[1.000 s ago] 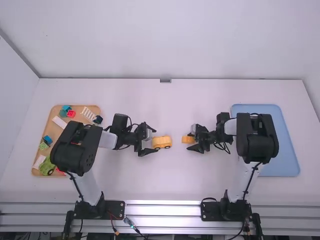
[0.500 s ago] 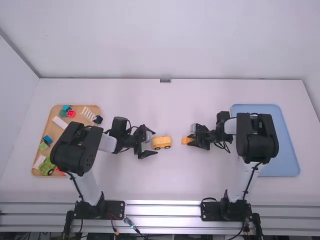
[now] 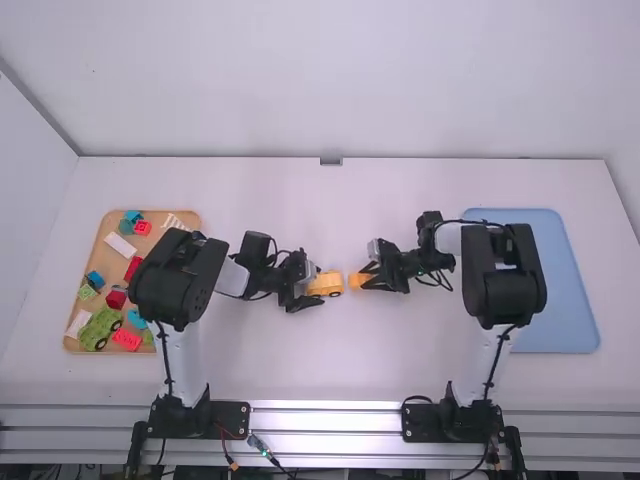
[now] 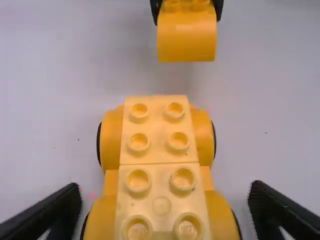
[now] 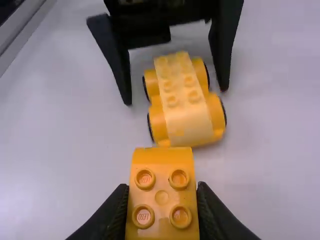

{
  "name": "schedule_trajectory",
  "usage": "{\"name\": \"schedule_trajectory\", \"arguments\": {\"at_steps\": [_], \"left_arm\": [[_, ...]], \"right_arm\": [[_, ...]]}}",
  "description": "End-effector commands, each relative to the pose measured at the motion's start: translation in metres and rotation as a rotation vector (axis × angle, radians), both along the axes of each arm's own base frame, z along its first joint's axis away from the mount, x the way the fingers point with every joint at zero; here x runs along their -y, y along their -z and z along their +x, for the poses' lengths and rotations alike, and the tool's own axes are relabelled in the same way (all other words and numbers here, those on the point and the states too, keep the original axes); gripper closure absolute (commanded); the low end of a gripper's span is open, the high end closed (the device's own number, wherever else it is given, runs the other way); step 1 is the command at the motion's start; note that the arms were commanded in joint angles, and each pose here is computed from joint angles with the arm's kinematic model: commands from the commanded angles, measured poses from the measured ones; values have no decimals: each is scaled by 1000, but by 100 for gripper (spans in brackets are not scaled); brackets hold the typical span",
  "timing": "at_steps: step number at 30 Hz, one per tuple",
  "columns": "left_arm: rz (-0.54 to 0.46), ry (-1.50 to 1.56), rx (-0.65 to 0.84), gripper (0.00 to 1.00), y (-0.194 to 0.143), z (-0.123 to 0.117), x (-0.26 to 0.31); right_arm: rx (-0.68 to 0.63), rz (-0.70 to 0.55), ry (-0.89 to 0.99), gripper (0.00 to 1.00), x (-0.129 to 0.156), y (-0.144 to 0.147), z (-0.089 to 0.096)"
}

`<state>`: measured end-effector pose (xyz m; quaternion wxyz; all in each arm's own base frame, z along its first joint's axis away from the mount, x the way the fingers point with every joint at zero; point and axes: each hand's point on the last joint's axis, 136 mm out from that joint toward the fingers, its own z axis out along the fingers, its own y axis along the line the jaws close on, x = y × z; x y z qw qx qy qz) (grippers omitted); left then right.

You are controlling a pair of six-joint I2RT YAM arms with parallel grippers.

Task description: Assemble lego blocks to make yellow taxi

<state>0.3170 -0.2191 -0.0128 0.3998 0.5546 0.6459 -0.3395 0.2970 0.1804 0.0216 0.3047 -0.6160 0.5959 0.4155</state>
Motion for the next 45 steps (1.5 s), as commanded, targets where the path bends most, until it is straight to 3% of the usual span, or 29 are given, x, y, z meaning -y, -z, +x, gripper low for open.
{"name": "schedule_trajectory", "arguments": {"at_steps": [1,14,17,21,32,45], "left_arm": [[0,7,-13,30,5,-1,2],[17,52,72,50,8,-2,3],[14,53,73,51,7,-1,3],[19,44,70,52,8,0,3],[34,34,62,53,10,3,2],[48,40,20,56,8,8,3]], "right_arm": [[73,32,-37,88,-13,-20,7],[117,38,-134,95,-64,-28,3],[95,-20,-102,95,-71,-18,7],[122,-8,-125,97,-80,-8,-3],[78,-25,-42,95,-75,9,-4],[119,-341,-17,100,-74,53,-9]]}}
